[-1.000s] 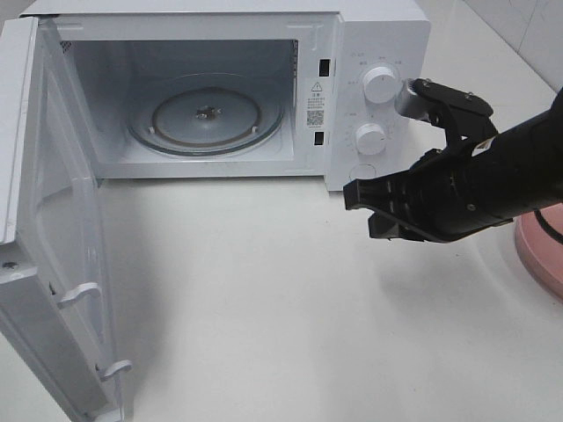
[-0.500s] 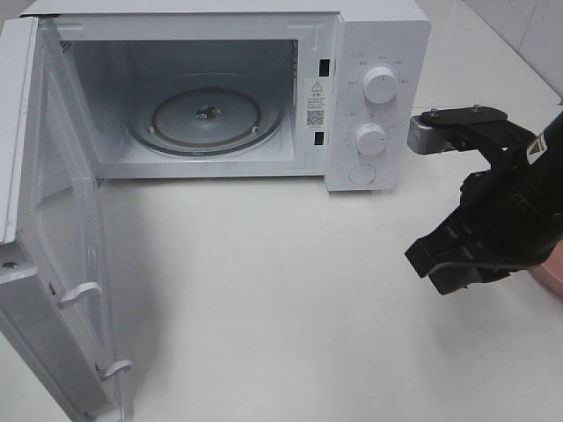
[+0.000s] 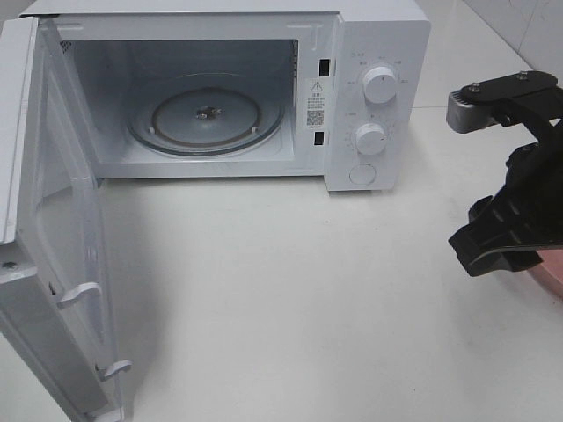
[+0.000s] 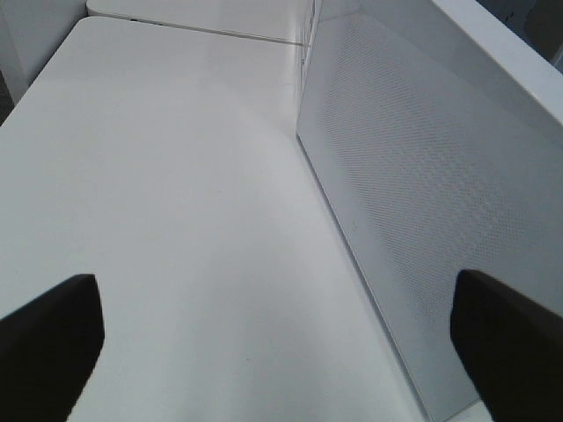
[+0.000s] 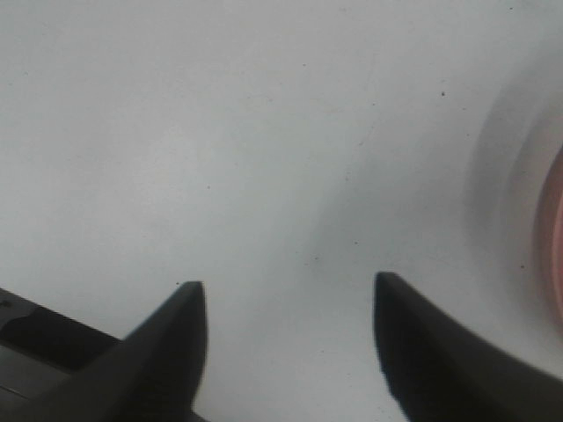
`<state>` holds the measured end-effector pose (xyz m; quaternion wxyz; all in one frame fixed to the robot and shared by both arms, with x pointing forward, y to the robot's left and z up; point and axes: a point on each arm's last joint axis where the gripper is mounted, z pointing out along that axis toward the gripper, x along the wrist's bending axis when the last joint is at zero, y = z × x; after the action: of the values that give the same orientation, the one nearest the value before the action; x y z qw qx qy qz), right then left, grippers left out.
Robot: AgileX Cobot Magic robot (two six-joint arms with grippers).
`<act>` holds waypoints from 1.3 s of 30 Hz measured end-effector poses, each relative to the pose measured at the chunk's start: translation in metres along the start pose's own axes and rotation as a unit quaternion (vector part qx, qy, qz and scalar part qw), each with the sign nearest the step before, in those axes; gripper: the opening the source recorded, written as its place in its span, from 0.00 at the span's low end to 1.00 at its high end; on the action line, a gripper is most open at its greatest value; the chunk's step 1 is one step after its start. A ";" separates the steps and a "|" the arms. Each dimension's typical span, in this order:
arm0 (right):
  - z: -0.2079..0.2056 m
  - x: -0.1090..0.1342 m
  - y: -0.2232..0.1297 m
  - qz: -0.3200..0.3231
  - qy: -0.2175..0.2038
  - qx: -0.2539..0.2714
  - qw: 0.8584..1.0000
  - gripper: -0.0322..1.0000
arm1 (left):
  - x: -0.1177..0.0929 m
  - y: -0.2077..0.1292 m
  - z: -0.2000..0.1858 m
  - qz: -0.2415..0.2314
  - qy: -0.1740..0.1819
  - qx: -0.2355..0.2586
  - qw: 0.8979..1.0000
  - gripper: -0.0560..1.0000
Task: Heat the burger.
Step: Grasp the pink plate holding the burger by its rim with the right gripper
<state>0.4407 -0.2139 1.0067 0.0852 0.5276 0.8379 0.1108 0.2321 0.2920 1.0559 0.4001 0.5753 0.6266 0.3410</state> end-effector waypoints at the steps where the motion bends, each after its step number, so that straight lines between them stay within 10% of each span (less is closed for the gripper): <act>1: 0.000 -0.001 0.000 -0.003 -0.004 0.000 1.000 0.71 | 0.000 0.000 0.000 0.000 0.000 0.000 1.000 0.99; 9: -0.001 -0.004 0.000 0.002 -0.024 -0.001 1.000 0.98 | 0.000 0.000 0.000 0.000 0.000 0.000 1.000 0.99; 39: 0.036 -0.087 -0.002 0.143 -0.099 0.025 0.984 0.92 | 0.000 0.000 0.000 0.000 0.000 0.000 1.000 0.99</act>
<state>0.4850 -0.2898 0.9741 0.1379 0.6524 0.7437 0.0480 0.2321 0.2920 1.0559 0.4001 0.5753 0.6266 0.3410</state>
